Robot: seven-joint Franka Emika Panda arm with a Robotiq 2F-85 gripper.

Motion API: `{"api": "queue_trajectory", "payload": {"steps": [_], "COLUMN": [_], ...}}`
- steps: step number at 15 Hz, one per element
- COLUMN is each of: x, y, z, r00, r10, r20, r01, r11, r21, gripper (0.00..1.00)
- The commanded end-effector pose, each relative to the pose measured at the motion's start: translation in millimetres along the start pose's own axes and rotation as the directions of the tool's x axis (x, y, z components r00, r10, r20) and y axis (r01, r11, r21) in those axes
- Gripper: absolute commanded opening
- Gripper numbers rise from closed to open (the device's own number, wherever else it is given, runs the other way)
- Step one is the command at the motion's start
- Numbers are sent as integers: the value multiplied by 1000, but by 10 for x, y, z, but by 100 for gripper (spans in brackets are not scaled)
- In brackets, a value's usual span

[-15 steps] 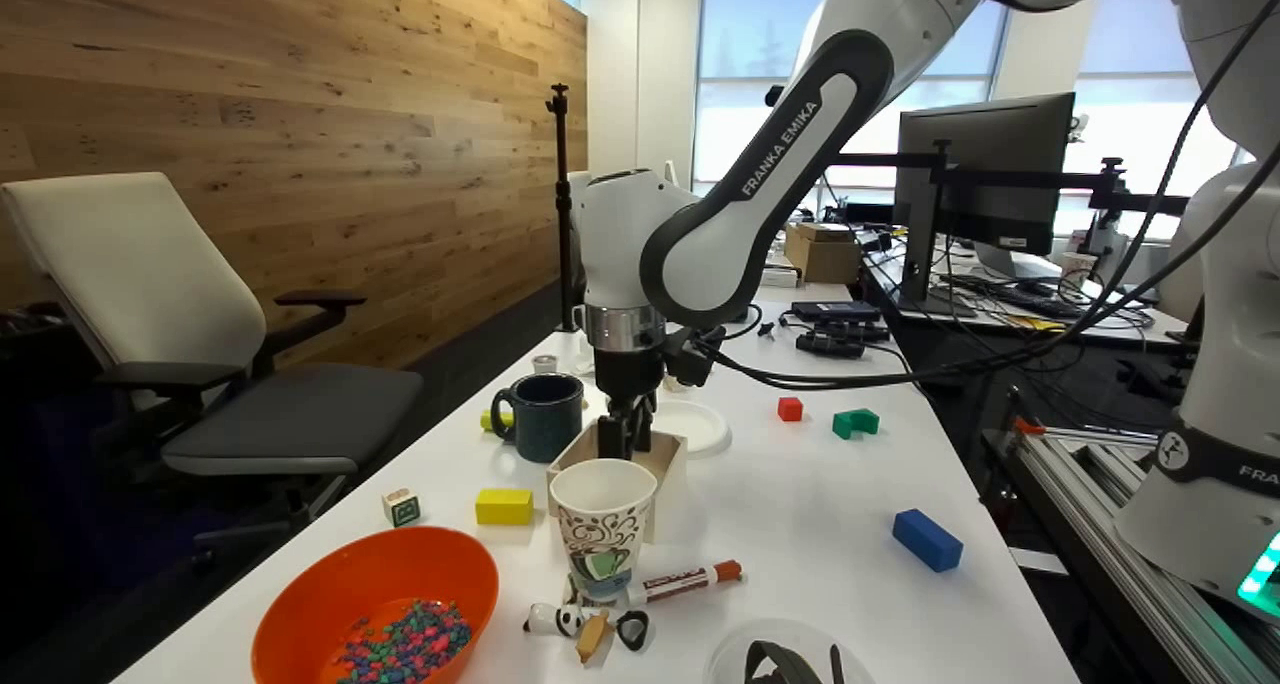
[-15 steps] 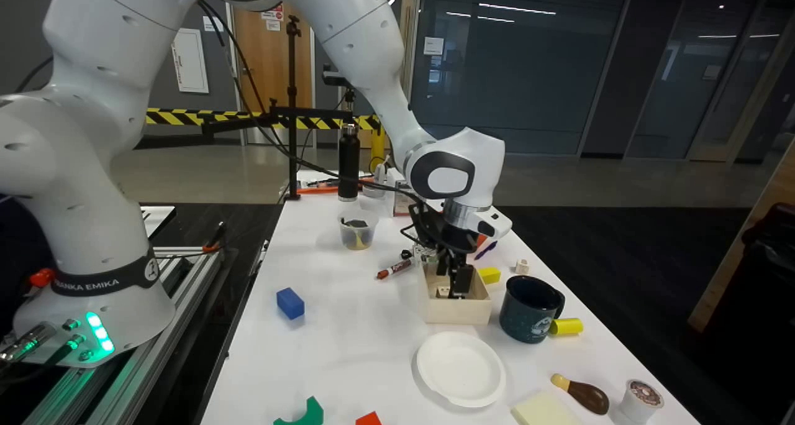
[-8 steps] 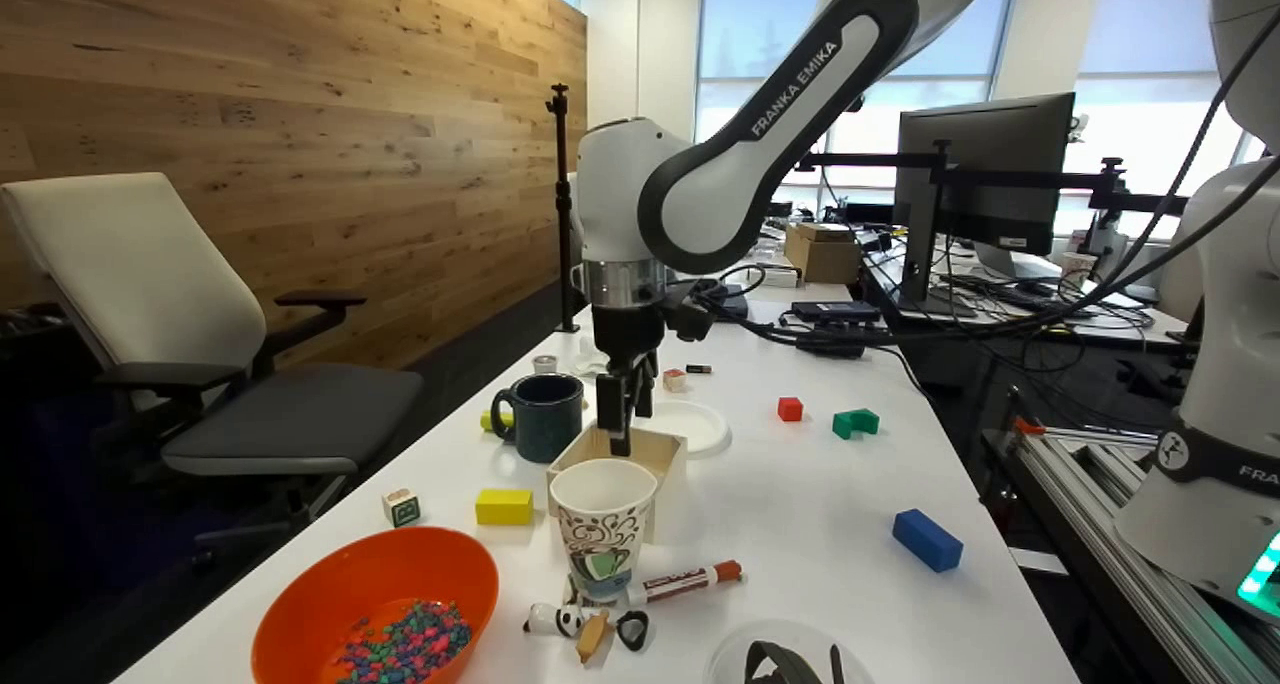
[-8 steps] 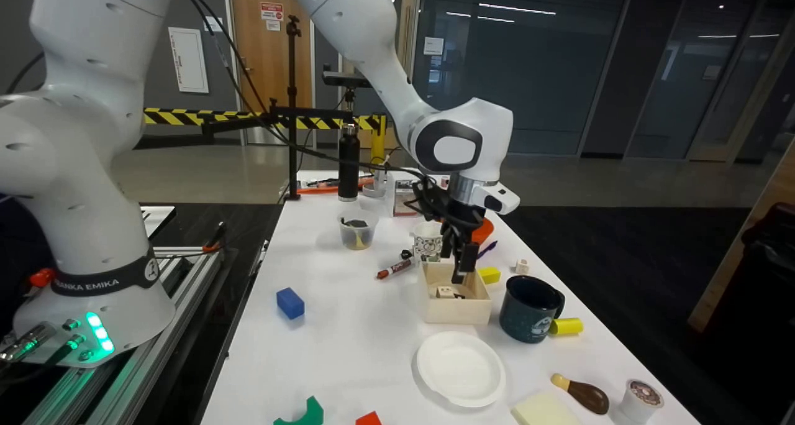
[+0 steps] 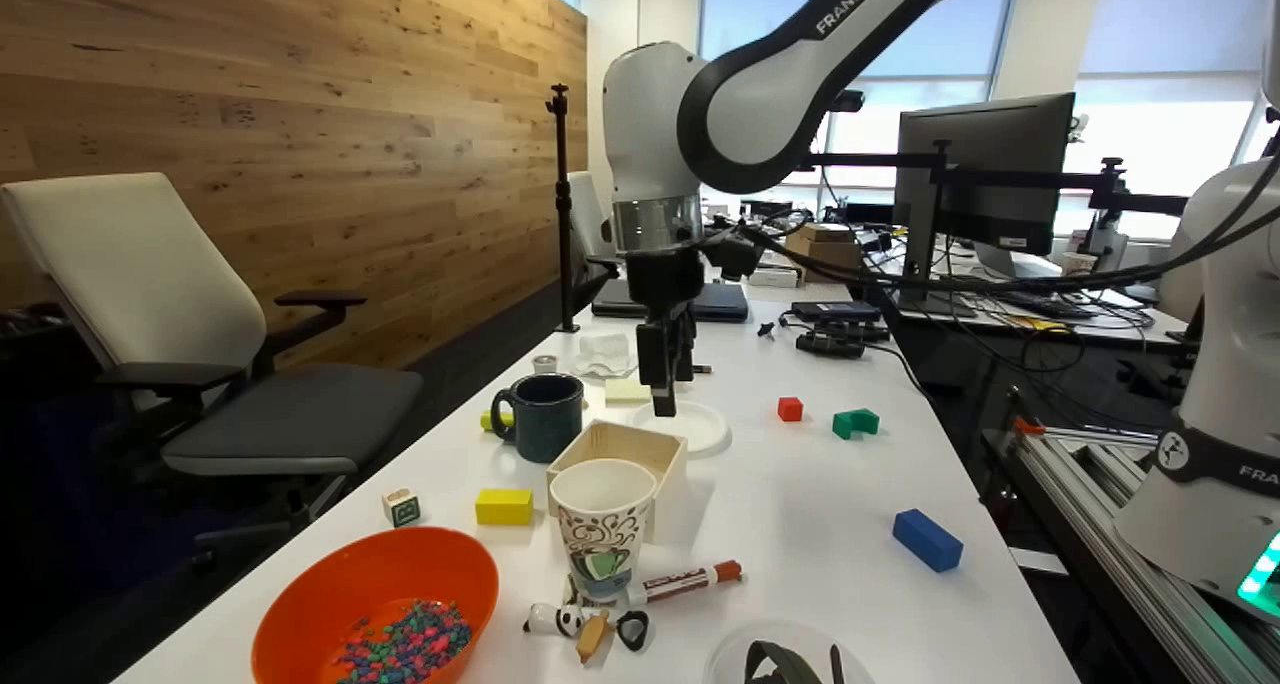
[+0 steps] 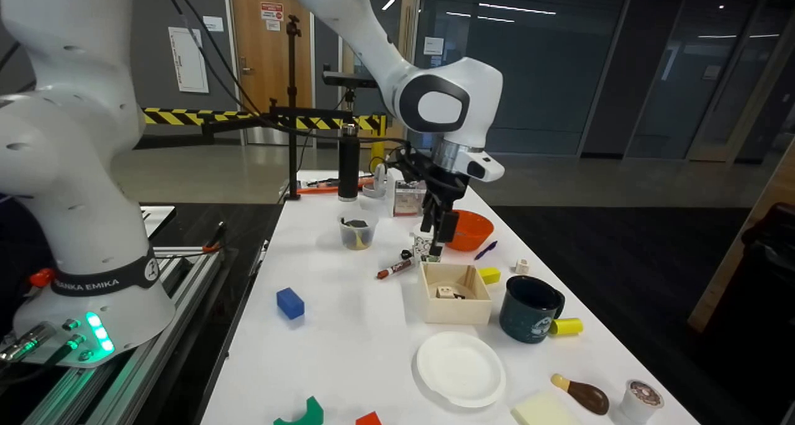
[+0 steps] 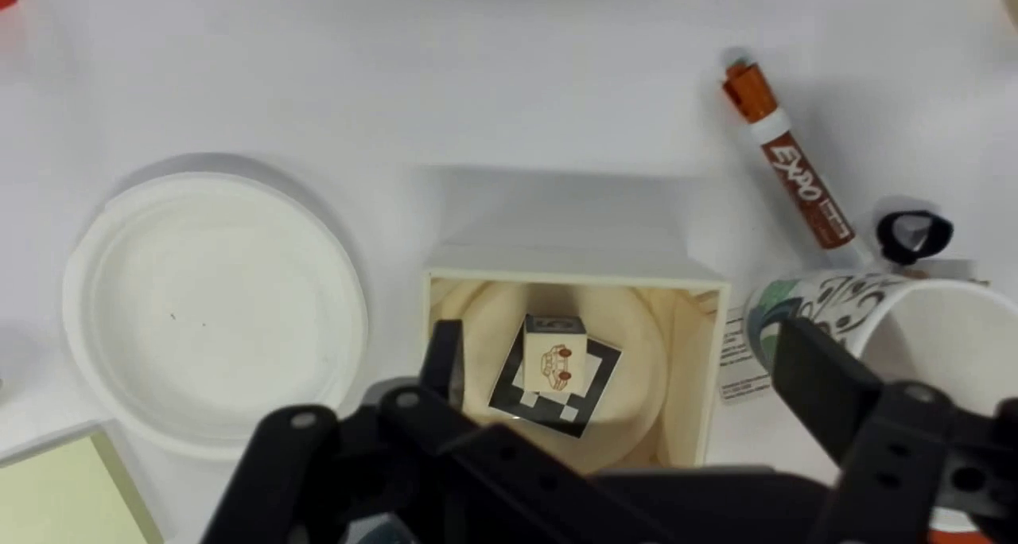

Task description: Put the white block in the brown box

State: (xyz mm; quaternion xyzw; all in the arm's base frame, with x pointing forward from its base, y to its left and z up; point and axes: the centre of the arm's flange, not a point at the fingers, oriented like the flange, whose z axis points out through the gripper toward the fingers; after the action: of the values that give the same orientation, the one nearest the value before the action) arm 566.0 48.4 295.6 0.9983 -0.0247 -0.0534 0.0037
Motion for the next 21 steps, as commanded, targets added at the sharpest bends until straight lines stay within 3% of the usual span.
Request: {"api": "queue_trajectory", "payload": {"steps": [1, 7, 13, 14, 21], "x": [-605, -1287, -1749, -1467, -1609], "y": [-23, -8, 59, 8, 28], "z": [-203, -342, -518, -370, -449], "r00": [1000, 999, 992, 994, 994], "r10": [-20, -17, -91, -62, -73], "r20": [1, 34, 86, 87, 86], "r01": [20, 14, 87, 58, 70], "r11": [999, 996, 995, 997, 997], "r21": [50, 83, 55, 44, 44], "gripper": [100, 100, 100, 100, 100]}}
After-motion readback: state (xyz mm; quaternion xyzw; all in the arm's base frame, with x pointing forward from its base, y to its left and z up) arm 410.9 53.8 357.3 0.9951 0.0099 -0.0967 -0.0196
